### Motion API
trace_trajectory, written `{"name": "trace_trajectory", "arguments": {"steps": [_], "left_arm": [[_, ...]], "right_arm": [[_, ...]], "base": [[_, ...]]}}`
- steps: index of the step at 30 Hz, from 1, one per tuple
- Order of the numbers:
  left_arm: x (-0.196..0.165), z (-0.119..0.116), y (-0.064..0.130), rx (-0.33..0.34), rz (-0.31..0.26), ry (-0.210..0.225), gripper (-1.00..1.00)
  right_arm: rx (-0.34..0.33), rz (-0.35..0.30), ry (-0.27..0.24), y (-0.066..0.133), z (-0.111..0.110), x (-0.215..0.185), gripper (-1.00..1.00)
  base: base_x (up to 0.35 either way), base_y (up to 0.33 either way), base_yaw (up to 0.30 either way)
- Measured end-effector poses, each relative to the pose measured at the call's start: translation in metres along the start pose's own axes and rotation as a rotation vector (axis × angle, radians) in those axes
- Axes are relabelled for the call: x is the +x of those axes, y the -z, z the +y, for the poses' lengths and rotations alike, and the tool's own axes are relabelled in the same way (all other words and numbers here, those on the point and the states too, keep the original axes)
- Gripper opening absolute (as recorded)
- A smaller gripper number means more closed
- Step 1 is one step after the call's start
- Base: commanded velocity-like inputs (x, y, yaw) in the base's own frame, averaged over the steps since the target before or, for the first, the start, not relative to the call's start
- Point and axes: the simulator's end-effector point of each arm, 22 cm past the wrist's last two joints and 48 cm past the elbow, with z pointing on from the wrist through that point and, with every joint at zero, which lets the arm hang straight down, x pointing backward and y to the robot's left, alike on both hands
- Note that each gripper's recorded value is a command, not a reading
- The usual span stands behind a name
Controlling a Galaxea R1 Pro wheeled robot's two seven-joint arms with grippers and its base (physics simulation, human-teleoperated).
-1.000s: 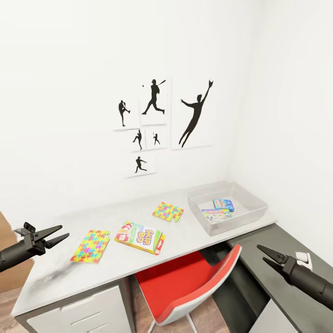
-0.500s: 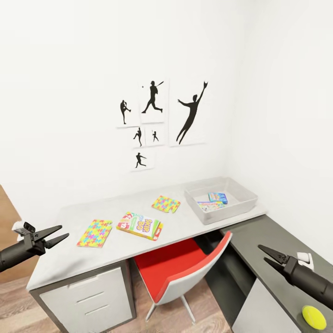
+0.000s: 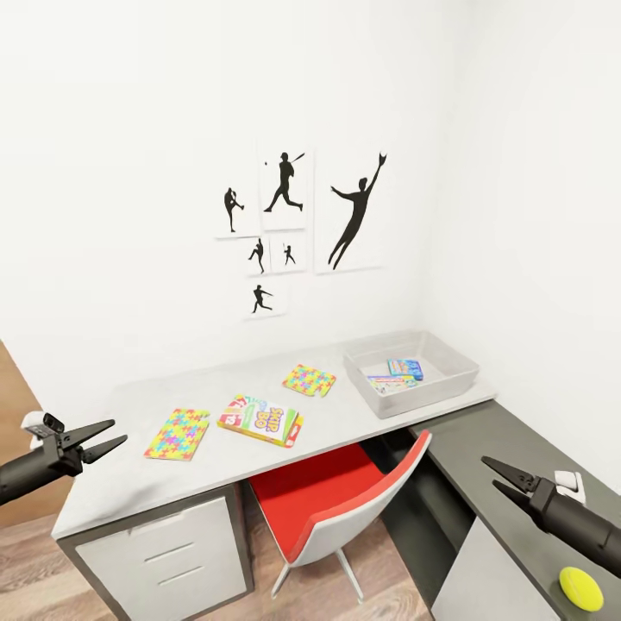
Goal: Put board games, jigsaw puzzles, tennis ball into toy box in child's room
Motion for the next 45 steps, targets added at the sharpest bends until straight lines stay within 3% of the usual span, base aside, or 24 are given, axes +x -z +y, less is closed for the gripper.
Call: {"name": "trace_trajectory", "arguments": {"steps": [9,24,34,45], "left_arm": [[-0.001,-0.005,0.004,-0.008,0.002,0.023,1.00],[0.000,0.000,0.006,-0.032,0.010,0.021,1.00],[0.005,0.005,0.000,-0.036,0.009,-0.019,1.00],[0.005,0.006,-0.002,-0.038,0.007,-0.044,1.00]], "right_arm": [[-0.001,0.000,0.000,0.004,0.006,-0.001,1.00],[-0.006,0.000,-0.010,-0.004,0.006,0.002,1.00],[-0.020,-0.077,0.014,-0.016,0.022,-0.015,1.00],[0.017,-0.108,0.038,-0.026,0.017,-0.017,1.00]], "base": [[0.000,0.000,0.167],[-0.006,0.000,0.057],[-0.113,0.000,0.000],[-0.186,0.067,0.000]]}}
